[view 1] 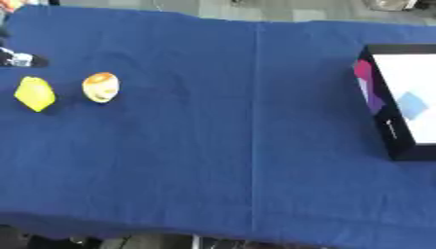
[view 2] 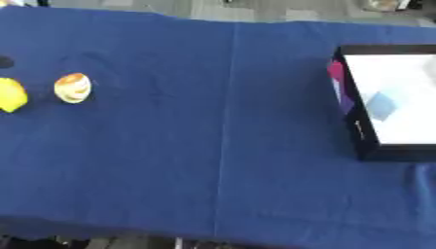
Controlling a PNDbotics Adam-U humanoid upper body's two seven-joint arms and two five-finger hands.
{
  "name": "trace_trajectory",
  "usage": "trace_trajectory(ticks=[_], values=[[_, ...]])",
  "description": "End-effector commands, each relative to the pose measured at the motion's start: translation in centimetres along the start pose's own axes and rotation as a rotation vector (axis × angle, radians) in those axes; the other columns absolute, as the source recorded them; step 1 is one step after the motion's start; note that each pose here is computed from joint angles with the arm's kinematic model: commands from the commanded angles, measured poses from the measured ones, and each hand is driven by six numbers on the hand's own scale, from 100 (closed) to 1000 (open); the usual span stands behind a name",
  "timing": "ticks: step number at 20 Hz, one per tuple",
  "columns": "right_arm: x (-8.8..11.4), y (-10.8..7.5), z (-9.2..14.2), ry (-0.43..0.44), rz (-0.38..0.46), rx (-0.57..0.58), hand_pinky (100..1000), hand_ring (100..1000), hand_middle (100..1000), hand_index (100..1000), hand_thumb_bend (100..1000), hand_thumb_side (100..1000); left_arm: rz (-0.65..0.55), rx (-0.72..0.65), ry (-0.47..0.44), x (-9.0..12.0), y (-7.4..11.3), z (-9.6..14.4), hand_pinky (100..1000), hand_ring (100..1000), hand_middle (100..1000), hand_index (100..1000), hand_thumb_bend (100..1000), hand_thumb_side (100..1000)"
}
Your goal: Pick up the objects with one hand, pass them to the other hand, and then place them into the box on the other side of the table.
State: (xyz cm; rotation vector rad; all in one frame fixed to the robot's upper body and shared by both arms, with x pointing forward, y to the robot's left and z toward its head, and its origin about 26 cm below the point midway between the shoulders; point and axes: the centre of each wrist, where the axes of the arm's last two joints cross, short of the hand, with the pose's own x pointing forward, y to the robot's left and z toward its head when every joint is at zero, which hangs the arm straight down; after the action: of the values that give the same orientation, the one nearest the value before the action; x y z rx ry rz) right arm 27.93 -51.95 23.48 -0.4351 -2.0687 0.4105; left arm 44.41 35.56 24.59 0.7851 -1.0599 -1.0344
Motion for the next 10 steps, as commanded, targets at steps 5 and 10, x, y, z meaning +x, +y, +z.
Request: trace_trajectory(ticks=[5, 10], values=[[0.5, -0.8, -0.1, 0.000, 0.046, 0.013, 880, 1000, 1000, 1000, 100, 470, -0.055, -0.095, 0.076, -1.9, 1.3, 0.2, 830, 807, 732, 839, 889, 528], [0.2, -0.5, -0.1, 0.007, 0.050, 0.027, 881, 1000, 1000, 1000, 100, 470, -0.072, -0.127, 0.151, -2.8, 0.5, -0.6, 823, 825, 740, 824, 915, 522]])
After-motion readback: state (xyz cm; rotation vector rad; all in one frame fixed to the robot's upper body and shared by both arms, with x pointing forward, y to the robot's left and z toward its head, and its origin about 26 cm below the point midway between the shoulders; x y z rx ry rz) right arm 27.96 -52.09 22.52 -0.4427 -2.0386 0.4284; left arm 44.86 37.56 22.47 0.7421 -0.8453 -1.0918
